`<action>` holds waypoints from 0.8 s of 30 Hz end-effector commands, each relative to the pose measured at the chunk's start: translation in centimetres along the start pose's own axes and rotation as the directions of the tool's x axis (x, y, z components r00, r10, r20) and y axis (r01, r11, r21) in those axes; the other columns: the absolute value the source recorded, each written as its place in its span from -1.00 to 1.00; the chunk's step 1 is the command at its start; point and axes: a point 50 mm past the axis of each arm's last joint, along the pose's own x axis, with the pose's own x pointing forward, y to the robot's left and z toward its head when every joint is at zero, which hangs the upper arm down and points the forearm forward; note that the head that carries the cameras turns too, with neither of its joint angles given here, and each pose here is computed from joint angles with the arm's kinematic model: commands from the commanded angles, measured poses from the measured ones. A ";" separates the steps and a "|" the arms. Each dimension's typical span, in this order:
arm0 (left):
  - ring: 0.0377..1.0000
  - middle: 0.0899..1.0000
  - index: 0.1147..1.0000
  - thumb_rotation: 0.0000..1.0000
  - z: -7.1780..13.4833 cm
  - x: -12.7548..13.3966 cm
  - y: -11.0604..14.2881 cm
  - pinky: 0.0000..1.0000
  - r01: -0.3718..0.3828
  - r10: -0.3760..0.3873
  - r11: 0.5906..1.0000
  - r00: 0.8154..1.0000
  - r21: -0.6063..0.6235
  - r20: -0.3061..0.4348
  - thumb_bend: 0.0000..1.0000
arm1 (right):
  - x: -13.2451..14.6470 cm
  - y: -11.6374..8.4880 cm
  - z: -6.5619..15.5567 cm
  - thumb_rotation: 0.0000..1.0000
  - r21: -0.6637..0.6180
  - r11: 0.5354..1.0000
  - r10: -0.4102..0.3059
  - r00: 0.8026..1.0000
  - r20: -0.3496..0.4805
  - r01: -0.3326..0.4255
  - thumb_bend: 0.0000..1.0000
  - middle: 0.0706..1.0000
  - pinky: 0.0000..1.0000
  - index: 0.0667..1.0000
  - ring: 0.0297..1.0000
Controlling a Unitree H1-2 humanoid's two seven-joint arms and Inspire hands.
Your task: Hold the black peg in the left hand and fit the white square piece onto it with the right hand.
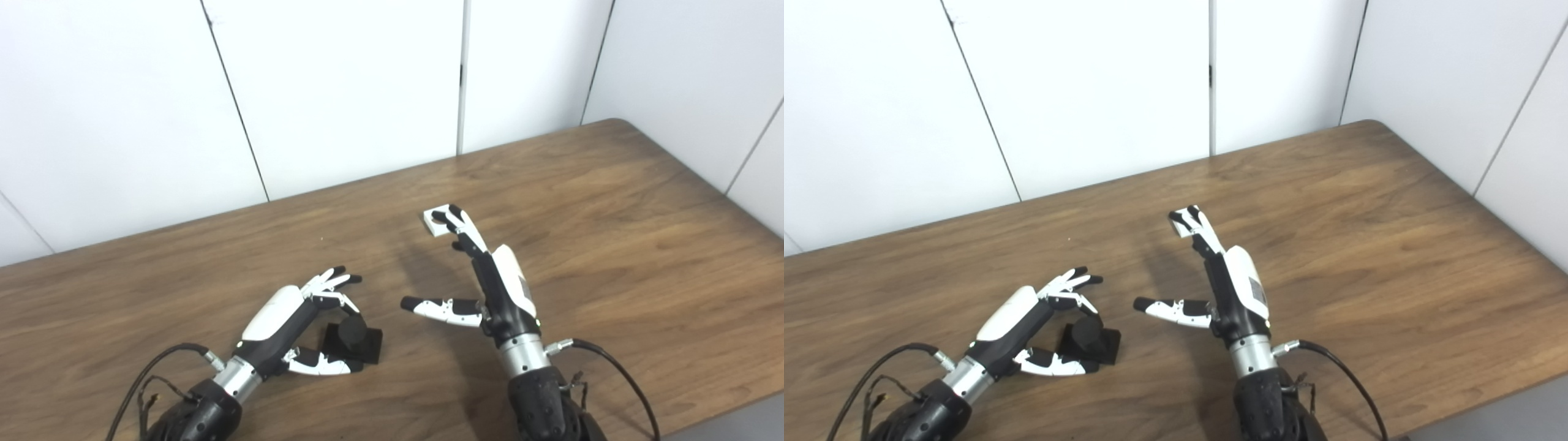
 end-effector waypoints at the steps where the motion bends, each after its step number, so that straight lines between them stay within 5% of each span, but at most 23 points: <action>1: 1.00 0.82 -0.15 -0.86 -2.1 -2.7 -2.3 0.98 0.157 -0.153 0.987 0.984 0.031 -0.091 0.04 | 2.4 -1.6 1.4 -0.38 -0.025 0.998 -0.051 0.994 0.093 0.054 0.58 0.91 0.54 0.77 0.75; 10: 1.00 0.83 -0.15 -0.86 -2.1 -2.6 -2.7 0.98 0.160 -0.158 0.987 0.983 0.020 -0.090 0.04 | 6.5 -4.4 0.7 -0.44 -0.154 0.988 -0.005 0.994 0.106 0.022 0.56 0.88 0.57 0.73 0.80; 14: 1.00 0.82 -0.15 -0.86 -2.1 -2.7 -2.8 0.98 0.155 -0.153 0.988 0.984 0.017 -0.088 0.04 | 8.2 -5.3 0.4 -0.49 -0.229 0.974 0.025 0.995 0.099 -0.002 0.61 0.88 0.42 0.70 0.75; 24: 1.00 0.83 -0.15 -0.86 -2.2 -2.8 -2.7 0.98 0.156 -0.154 0.988 0.984 0.018 -0.094 0.04 | 14.1 -7.5 -0.2 -0.46 -0.467 0.878 0.152 0.987 0.054 -0.110 0.61 0.90 0.38 0.65 0.74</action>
